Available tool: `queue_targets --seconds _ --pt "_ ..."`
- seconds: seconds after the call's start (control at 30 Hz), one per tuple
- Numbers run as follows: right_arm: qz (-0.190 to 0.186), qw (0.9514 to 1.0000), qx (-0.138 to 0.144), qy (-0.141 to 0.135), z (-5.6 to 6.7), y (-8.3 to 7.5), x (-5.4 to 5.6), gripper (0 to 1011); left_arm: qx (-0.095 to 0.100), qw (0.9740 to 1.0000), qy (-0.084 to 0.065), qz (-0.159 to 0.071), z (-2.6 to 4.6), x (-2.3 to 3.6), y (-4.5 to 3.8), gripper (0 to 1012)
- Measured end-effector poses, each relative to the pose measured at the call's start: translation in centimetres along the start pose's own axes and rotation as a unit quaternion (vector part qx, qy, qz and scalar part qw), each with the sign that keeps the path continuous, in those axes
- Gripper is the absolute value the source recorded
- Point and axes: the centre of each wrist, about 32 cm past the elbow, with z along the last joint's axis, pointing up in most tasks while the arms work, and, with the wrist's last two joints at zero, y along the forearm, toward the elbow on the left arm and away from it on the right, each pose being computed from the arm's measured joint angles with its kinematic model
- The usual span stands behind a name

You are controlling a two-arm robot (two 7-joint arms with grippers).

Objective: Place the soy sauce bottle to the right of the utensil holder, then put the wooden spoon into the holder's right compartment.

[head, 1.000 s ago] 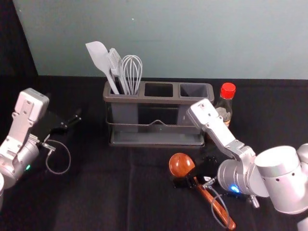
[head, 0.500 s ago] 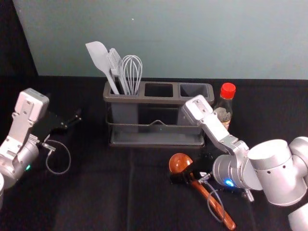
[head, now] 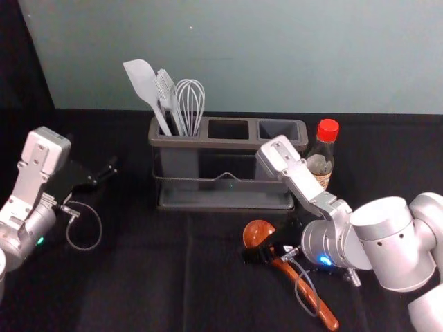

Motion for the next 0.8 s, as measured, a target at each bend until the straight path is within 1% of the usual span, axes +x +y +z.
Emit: queue_targets --seconds 0.67,0.77,0.8 --pt "-0.002 1.0 -0.004 -0.003 -0.16 0.37 0.22 1004 0.0 1.0 0.0 0.0 0.0 0.0 0.0 1005" --pt "-0.002 1.0 -0.003 -0.003 -0.18 0.36 0.26 967 0.0 1.0 0.0 0.0 0.0 0.0 0.0 1005" --pt "-0.002 1.0 -0.002 -0.001 -0.22 0.36 0.29 930 0.0 1.0 0.0 0.0 0.0 0.0 0.0 1005"
